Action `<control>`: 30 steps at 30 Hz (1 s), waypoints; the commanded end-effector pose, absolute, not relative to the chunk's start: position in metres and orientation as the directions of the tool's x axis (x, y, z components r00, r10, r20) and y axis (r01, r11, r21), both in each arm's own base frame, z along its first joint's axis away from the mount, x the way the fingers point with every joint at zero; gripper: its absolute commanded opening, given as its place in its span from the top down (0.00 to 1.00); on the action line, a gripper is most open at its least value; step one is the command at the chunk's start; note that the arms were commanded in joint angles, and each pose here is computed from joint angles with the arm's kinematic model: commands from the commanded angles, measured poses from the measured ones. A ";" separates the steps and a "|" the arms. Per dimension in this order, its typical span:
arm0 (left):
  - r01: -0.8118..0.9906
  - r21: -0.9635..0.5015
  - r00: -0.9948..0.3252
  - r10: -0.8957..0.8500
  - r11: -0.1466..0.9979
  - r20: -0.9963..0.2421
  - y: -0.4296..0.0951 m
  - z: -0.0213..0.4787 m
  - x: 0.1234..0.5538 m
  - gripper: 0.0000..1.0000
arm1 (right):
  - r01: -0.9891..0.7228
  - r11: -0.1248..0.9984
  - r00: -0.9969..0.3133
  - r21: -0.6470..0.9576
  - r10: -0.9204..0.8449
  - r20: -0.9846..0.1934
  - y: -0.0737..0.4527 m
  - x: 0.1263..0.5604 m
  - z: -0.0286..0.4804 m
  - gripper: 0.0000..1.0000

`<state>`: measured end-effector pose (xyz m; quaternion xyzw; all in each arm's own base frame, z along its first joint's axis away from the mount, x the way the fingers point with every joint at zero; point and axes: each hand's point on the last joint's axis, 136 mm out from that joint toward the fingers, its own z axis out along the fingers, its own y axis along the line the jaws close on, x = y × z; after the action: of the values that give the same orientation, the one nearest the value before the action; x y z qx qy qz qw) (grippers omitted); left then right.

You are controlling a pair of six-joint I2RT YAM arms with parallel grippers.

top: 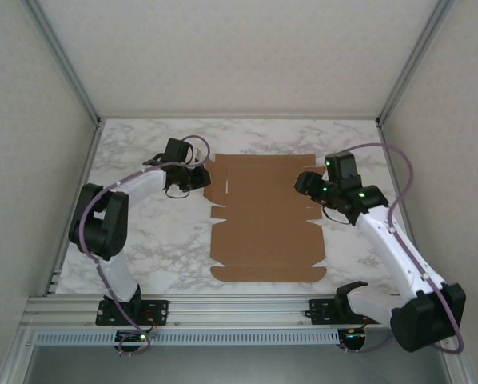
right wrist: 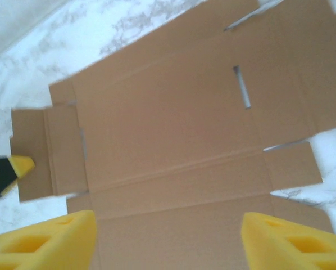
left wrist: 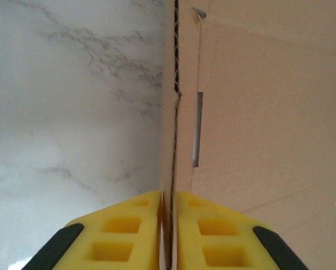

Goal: Fold the paper box

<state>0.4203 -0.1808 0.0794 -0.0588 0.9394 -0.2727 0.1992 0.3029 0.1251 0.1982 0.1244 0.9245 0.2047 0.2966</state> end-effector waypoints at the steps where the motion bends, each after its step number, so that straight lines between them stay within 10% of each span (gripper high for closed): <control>1: 0.036 -0.517 -0.917 -0.178 0.855 -0.357 -0.175 0.079 0.434 0.83 | 0.069 0.915 -0.852 0.397 0.261 -0.454 0.142 0.305 0.165 0.54; 8: -0.046 -0.436 -0.896 -0.231 0.899 -0.381 -0.136 0.067 0.446 0.84 | 0.033 0.945 -0.924 0.326 0.153 -0.350 0.163 0.290 0.092 1.00; 16: -0.132 -0.352 -0.780 -0.316 0.927 -0.540 -0.096 0.121 0.466 0.81 | 0.041 0.967 -0.979 0.250 0.089 -0.183 0.181 0.274 0.036 1.00; 30: -0.064 -0.645 -0.706 -0.492 0.761 -0.510 -0.165 0.186 0.419 0.76 | 0.092 0.863 -0.995 0.497 0.096 0.018 0.290 0.274 0.001 0.97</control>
<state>0.4317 -0.1568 0.1991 -0.1265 0.8779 -0.2682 0.3759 0.2936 0.2665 0.0187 0.0356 0.9725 0.2226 0.0589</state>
